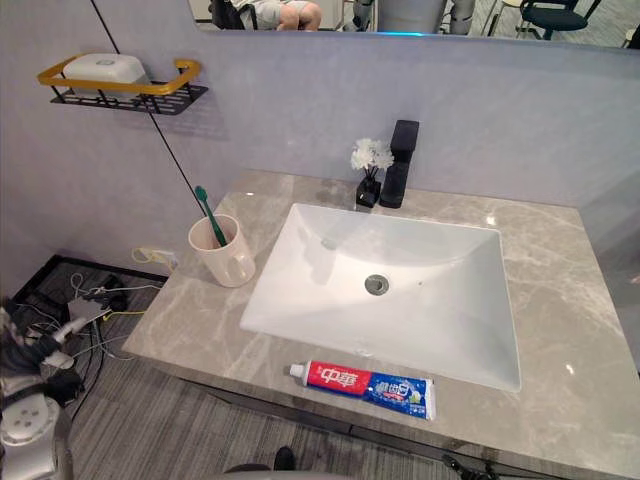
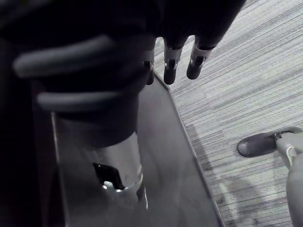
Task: Organize washtable
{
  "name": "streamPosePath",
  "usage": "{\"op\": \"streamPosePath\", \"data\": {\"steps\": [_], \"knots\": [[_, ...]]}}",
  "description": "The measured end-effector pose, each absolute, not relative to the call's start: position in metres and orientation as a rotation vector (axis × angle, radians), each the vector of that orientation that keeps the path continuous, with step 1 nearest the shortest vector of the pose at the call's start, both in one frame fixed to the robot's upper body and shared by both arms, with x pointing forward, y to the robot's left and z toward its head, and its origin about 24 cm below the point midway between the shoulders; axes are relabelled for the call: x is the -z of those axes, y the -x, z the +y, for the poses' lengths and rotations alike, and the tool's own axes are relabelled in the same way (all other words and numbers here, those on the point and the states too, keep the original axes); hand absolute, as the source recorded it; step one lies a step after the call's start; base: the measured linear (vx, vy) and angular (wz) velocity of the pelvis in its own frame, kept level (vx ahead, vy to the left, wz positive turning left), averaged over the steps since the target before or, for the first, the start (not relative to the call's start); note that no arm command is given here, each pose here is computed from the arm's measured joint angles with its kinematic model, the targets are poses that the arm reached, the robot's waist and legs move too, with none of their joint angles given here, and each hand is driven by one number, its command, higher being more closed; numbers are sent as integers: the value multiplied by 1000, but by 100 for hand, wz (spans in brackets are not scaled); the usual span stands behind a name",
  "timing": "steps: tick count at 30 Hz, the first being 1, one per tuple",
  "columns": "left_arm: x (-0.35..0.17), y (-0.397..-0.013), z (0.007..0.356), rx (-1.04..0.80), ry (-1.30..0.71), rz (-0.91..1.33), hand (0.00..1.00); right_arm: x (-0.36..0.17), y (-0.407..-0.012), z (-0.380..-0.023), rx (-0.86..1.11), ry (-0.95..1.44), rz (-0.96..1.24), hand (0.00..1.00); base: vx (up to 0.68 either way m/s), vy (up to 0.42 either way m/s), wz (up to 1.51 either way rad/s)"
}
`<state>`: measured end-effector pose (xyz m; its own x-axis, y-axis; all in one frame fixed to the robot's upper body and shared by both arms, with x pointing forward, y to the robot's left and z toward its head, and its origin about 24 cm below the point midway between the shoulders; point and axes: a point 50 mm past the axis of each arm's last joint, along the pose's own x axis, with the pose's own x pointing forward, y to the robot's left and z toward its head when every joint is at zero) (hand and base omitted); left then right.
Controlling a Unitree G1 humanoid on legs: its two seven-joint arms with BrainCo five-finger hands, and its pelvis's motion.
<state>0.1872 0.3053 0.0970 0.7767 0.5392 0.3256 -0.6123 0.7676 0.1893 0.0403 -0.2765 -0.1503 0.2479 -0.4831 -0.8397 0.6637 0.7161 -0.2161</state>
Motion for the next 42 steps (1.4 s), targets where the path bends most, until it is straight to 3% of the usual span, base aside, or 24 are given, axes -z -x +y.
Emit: {"op": "streamPosePath", "data": {"steps": [5,12,18,26,42], "knots": [[-128,-202,236,-328,-265,-461,0,152,-45,-271,726,-195,1063,0,-60,-16,2],[-136,-202,185,-22,-325,-525,0,154,-48,-263,664,-189,1072,0,-53,-12,0],[-130,-200,161,151,-461,-514,0,155,-50,-258,631,-176,1084,0,-32,-13,-2],[-111,-195,139,330,-497,-448,0,156,-48,-257,621,-172,1092,0,-3,-5,-1],[-84,-178,120,511,-501,-327,0,156,-50,-255,615,-183,1088,0,-10,-9,2]]}}
